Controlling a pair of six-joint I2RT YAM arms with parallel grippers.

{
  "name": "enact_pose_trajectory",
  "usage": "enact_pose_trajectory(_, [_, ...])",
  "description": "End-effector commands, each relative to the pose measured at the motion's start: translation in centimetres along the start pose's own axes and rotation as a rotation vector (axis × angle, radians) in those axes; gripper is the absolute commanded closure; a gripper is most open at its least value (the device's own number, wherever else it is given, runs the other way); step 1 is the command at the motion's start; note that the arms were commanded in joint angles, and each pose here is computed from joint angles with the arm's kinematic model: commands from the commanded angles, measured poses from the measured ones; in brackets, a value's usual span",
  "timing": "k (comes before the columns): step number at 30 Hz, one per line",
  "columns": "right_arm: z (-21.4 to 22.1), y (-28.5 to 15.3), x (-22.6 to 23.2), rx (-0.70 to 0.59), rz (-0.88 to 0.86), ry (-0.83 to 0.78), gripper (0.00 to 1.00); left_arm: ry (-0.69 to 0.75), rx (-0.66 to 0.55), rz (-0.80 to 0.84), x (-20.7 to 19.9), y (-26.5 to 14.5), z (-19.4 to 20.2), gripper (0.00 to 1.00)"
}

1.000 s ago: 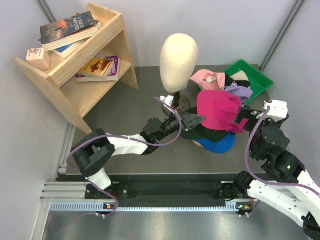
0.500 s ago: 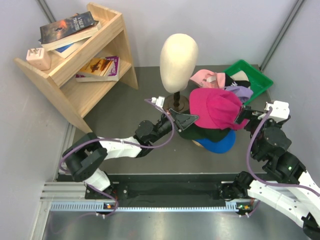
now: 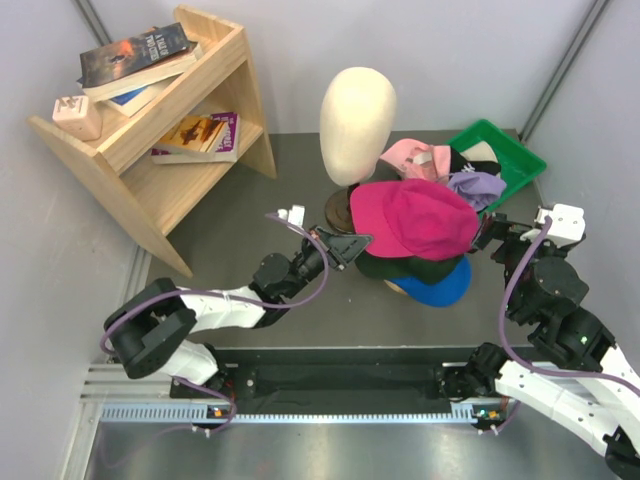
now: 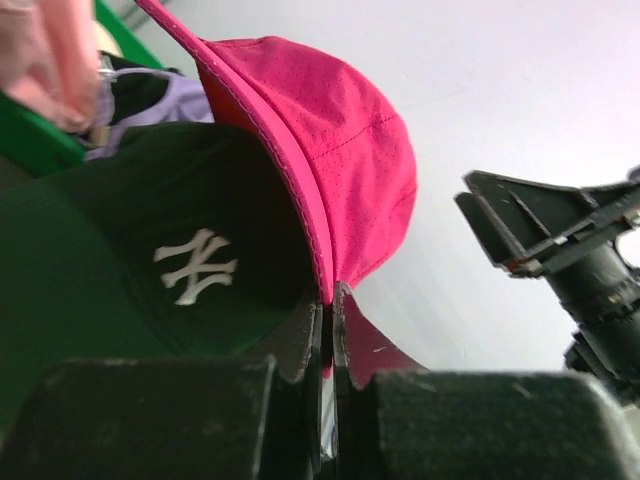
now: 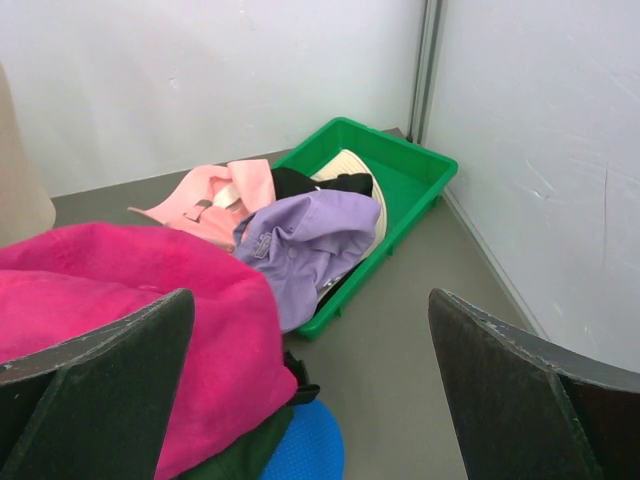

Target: Stack the hats

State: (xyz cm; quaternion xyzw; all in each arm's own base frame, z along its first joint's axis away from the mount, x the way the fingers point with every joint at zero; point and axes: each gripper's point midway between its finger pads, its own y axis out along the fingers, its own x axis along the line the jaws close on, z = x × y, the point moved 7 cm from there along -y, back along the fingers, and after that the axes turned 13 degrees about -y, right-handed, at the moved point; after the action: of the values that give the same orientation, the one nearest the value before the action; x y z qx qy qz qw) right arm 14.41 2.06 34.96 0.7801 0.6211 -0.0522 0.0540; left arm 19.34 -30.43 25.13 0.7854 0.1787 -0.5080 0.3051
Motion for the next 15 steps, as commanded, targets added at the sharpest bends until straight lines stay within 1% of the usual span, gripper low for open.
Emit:
enact_pose_trajectory(1, [-0.5, 0.0, 0.0, -0.02, -0.001, 0.033, 0.0, -0.022, -0.102, 0.005, -0.5, -0.8, -1.4, 1.0])
enact_pose_trajectory(7, [-0.3, 0.1, 0.2, -0.017, -0.002, 0.032, 0.0, -0.056, -0.14, -0.038, 0.0, -2.0, -1.7, 1.0])
enact_pose_trajectory(11, [-0.3, 0.1, 0.4, -0.014, -0.004, 0.033, 0.0, -0.08, -0.112, -0.067, 0.7, -2.2, -1.3, 1.0])
enact_pose_trajectory(15, [-0.1, 0.4, 1.5, -0.014, -0.066, 0.03, 0.0, -0.106, -0.093, -0.073, 1.3, -2.1, -0.8, 1.0])
